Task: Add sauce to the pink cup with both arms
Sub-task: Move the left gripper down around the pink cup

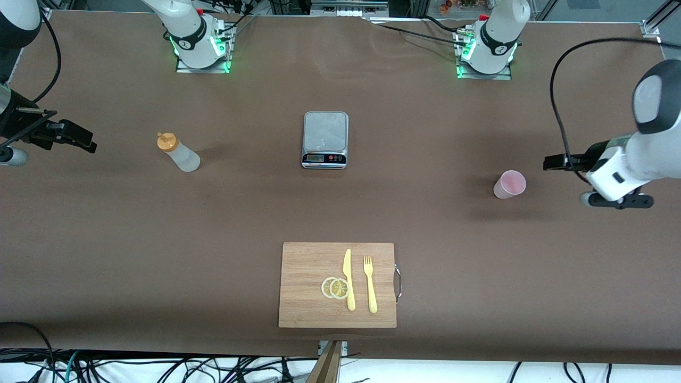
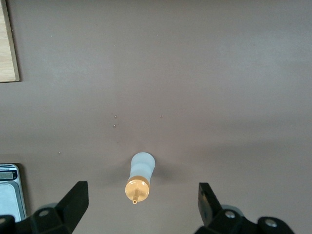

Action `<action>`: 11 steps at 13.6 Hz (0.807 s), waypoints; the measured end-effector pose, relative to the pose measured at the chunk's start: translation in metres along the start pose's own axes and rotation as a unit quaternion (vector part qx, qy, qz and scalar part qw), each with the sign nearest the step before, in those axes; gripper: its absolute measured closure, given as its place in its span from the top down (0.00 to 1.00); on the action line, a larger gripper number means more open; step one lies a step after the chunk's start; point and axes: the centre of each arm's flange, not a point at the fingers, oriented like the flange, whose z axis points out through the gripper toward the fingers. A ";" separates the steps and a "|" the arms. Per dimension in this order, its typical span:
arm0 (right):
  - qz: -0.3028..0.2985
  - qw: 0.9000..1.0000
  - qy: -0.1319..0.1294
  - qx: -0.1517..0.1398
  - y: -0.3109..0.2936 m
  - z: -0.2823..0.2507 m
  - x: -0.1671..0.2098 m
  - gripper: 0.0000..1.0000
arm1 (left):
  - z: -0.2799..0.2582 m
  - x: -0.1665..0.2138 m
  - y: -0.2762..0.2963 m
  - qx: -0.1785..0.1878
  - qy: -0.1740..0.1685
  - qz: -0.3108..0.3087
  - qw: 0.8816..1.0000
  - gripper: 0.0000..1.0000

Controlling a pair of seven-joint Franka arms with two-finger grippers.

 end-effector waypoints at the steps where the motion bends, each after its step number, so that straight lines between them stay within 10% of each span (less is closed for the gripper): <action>1: 0.000 1.000 0.000 0.000 0.000 0.000 0.000 1.00 | 0.024 0.005 -0.002 0.000 0.002 0.000 1.000 1.00; 11: 0.000 1.000 0.000 0.000 0.000 0.000 0.000 1.00 | 0.162 0.001 -0.041 0.002 0.038 0.009 0.999 1.00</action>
